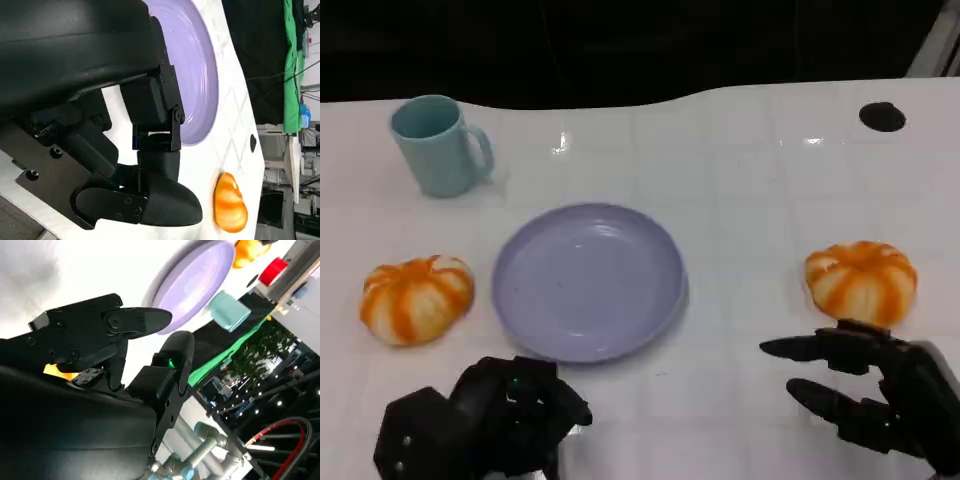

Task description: Grasp the bread from the table and place it into the plate.

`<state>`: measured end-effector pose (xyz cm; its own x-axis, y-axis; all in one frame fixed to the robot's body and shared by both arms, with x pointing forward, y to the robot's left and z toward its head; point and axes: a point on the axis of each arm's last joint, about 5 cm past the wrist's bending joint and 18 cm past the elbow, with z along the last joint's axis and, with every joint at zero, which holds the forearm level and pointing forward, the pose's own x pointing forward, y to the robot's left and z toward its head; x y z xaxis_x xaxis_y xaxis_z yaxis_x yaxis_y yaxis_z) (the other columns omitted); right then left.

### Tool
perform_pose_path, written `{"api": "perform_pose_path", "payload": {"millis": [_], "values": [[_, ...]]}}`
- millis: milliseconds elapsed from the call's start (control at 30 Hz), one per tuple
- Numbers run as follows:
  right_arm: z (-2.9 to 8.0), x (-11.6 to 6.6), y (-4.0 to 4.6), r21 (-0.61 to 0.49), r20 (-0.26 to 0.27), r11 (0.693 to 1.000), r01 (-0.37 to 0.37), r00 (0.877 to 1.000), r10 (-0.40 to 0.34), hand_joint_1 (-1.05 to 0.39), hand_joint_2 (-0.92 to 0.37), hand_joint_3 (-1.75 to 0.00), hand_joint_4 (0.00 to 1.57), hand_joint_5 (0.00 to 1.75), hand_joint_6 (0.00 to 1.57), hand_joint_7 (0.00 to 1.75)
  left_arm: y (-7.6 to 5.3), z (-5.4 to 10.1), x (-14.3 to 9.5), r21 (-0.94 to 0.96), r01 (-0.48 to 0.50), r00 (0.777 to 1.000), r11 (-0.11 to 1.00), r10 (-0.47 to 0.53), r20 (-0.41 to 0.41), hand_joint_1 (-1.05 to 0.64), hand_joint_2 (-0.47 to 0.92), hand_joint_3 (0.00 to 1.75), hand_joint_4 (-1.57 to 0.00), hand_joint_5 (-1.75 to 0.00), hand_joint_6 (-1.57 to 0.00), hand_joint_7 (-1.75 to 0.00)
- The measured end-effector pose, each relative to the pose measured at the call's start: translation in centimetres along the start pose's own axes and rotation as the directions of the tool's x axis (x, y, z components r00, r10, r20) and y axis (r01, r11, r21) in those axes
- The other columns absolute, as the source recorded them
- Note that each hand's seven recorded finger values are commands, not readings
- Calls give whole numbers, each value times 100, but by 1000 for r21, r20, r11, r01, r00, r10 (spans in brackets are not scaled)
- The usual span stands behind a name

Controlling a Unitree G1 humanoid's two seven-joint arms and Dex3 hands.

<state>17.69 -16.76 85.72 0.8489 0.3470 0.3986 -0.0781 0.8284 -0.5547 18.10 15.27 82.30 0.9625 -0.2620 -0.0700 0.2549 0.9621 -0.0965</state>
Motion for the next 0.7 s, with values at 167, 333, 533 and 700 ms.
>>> {"api": "perform_pose_path", "payload": {"millis": [167,333,533,700], "values": [[31,63,-102,-89,-3,996,11,1000,-11,-51,-92,-12,39,28,53,0,-4,-5,8,-1,1,1000,1000,-1,-1,-105,56,64,-157,-118,-146,-66],[57,118,-250,-192,-20,981,17,1000,-21,-55,-92,-8,26,21,35,0,-11,-7,9,-1,4,1000,1000,-4,-1,-105,56,64,-157,-118,-146,-66],[88,171,-388,-283,-70,959,-33,997,13,-58,-91,-3,17,17,29,0,-25,-8,13,1,10,1000,1000,-10,-2,-105,56,64,-157,-117,-146,-65],[122,223,-480,-364,-119,927,-94,991,54,-59,-90,-1,11,15,25,0,-29,-23,8,-2,9,1000,1000,-9,-5,-105,55,63,-157,-117,-147,-65]]}}
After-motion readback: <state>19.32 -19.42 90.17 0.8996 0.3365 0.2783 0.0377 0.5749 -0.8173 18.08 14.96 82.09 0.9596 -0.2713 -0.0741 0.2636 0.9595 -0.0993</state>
